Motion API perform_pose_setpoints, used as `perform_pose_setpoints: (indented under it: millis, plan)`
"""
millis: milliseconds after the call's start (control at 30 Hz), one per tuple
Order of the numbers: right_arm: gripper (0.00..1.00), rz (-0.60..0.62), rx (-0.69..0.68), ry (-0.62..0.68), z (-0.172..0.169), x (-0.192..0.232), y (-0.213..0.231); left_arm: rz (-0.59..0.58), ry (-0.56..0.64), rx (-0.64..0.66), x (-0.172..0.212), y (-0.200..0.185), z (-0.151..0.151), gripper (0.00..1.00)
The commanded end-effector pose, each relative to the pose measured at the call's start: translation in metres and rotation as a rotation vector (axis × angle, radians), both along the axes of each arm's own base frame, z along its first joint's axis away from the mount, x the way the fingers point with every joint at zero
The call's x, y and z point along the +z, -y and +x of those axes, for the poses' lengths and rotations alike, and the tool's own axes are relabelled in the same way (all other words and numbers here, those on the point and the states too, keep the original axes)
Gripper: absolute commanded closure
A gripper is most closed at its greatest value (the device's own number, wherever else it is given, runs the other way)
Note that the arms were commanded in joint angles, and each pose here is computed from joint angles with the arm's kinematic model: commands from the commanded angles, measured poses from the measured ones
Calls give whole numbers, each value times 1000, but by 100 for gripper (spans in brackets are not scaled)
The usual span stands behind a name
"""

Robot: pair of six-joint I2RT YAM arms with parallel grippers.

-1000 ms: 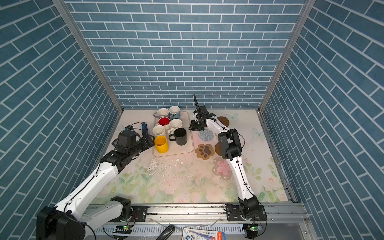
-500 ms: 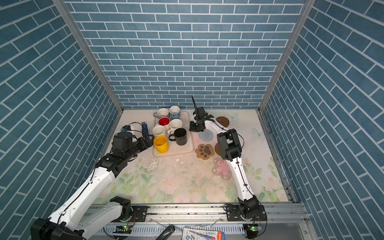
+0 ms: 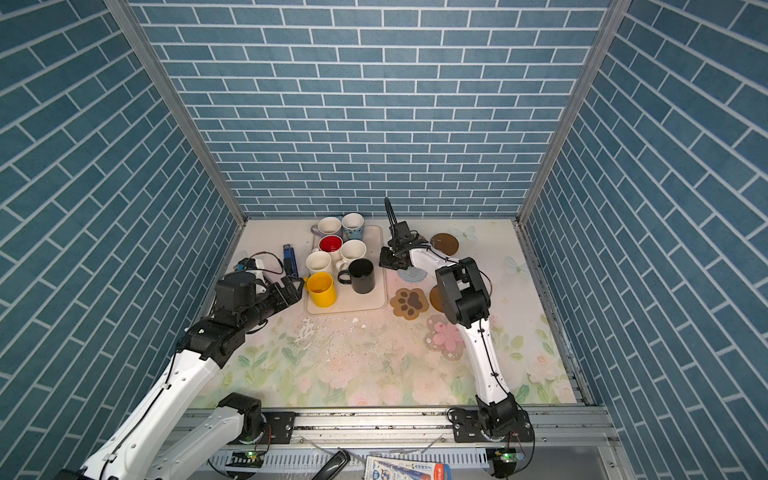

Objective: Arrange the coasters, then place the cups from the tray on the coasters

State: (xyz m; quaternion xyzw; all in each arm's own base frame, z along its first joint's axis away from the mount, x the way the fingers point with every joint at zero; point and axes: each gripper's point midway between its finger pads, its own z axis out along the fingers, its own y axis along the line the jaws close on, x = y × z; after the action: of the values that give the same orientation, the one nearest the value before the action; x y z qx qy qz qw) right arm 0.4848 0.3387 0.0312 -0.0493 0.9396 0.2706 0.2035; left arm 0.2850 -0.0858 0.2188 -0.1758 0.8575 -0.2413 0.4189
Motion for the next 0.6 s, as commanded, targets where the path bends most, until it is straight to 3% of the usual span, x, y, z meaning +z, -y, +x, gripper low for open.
perform_pose_setpoints:
  millis: [0, 567]
  plan:
    - [100, -19, 48, -40, -32, 12, 0, 20, -48, 8, -13, -6, -11, 6]
    - [100, -46, 131, -20, -89, 21, -11, 34, -68, 19, -17, -16, -38, 6]
